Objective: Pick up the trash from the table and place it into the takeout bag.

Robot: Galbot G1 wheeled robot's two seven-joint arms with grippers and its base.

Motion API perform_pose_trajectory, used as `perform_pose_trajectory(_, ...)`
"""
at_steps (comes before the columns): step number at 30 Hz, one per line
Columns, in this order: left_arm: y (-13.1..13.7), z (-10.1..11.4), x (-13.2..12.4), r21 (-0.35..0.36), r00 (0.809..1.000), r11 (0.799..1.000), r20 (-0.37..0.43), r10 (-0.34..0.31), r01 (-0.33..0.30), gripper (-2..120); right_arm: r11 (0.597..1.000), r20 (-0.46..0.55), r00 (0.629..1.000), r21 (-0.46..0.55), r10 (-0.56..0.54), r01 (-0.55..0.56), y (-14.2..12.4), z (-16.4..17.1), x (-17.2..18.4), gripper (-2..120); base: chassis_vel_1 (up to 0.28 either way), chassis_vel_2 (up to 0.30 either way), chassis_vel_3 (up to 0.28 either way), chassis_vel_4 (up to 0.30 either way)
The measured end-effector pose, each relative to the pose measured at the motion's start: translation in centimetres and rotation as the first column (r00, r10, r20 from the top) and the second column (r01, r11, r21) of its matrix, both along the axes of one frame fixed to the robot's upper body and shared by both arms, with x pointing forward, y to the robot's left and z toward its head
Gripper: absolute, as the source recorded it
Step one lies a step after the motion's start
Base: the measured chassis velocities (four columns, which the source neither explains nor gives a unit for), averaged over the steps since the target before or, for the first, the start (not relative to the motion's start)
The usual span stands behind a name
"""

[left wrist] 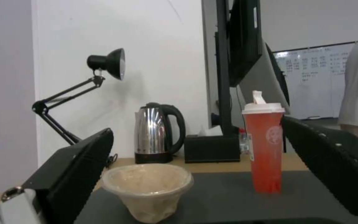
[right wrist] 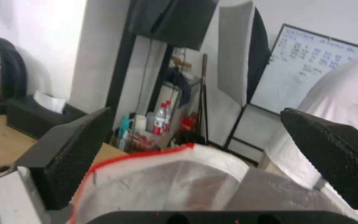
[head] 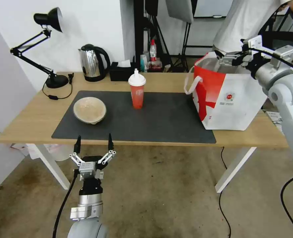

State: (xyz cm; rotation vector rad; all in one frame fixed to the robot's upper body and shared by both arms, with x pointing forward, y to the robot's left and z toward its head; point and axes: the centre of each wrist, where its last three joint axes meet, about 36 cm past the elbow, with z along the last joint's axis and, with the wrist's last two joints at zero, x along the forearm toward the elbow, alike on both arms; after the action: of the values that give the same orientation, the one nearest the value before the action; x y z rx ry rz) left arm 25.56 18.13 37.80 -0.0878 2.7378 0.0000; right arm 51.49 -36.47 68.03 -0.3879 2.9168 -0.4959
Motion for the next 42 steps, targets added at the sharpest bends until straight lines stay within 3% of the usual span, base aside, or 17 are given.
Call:
perform_pose_trajectory(9,0.0,0.1,-0.3,0.001,1.0,1.0,0.001,0.002,-0.002,100,0.996,0.063,0.994,0.004,0.088,-0.088,2.9,1.1,-3.5,100,0.0,0.0,0.0,0.0)
perform_pose_trajectory(17,-0.3,0.1,-0.4,0.001,1.0,1.0,0.002,0.0,0.0,100,0.983,0.086,0.979,-0.005,0.184,-0.184,5.9,-1.3,-7.3,100,0.0,0.0,0.0,0.0)
perform_pose_trajectory(23,-0.4,-0.1,-0.4,0.003,1.0,1.0,0.0,0.001,-0.001,100,0.975,0.145,0.966,0.035,0.213,-0.22,7.7,-4.7,-10.4,100,0.0,0.0,0.0,0.0)
perform_pose_trajectory(33,0.0,0.1,0.0,0.01,1.0,1.0,0.01,0.012,-0.012,100,0.977,0.256,0.961,0.155,0.102,-0.145,9.7,-14.2,-15.6,100,0.0,0.0,0.0,0.0)
perform_pose_trajectory(42,0.1,0.1,0.1,0.01,1.0,1.0,0.013,0.014,-0.014,100,0.978,0.279,0.96,0.189,0.033,-0.089,10.9,-19.7,-19.5,100,0.0,0.0,0.0,0.0)
